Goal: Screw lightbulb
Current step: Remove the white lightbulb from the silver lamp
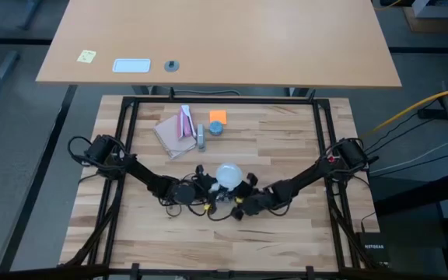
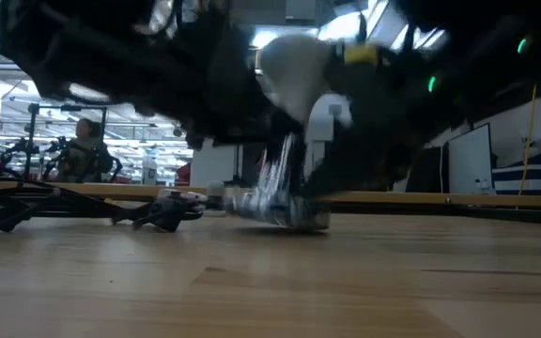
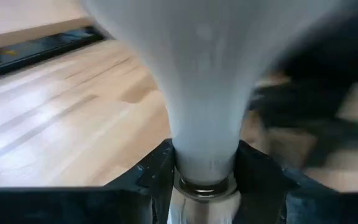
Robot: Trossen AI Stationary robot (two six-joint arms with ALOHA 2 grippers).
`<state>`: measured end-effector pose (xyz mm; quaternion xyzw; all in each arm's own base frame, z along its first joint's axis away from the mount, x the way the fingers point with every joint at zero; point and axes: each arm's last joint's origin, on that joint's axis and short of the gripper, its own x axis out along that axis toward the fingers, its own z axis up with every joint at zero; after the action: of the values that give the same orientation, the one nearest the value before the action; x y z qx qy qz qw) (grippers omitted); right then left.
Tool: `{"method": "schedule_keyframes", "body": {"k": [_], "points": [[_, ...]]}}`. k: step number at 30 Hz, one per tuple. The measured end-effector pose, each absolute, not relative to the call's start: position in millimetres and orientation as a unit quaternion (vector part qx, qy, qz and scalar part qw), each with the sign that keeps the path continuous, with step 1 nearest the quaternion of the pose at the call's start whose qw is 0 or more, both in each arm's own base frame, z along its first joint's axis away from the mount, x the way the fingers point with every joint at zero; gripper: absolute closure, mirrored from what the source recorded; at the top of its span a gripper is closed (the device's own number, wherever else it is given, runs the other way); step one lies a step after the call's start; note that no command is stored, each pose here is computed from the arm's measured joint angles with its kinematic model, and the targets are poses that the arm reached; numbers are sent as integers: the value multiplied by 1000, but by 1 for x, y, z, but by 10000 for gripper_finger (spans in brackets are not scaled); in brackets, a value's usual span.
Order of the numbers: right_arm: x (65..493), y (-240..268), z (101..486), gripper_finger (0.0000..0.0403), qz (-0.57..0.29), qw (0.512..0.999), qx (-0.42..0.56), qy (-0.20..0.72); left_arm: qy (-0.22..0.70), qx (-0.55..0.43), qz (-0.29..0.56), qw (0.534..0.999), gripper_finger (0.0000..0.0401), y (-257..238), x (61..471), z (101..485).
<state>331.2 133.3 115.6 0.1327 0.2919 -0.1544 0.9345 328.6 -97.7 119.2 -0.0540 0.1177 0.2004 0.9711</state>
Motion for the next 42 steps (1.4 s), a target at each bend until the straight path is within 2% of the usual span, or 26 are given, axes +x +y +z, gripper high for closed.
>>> {"method": "schedule_keyframes", "body": {"k": [4, 13, 26, 35, 42], "points": [[330, 144, 119, 393, -135, 941, 145, 273, 124, -48, 214, 968, 262, -95, 328, 117], [326, 146, 119, 393, -170, 945, 112, 258, 125, -55, 211, 968, 262, -95, 328, 116], [330, 94, 108, 393, -270, 907, 51, 318, 126, -57, 195, 971, 262, -104, 325, 116], [338, 70, 106, 393, -218, 903, 51, 365, 126, -61, 193, 971, 262, -104, 325, 116], [335, 84, 106, 393, -191, 909, 55, 367, 124, -64, 203, 969, 262, -100, 326, 117]]}}
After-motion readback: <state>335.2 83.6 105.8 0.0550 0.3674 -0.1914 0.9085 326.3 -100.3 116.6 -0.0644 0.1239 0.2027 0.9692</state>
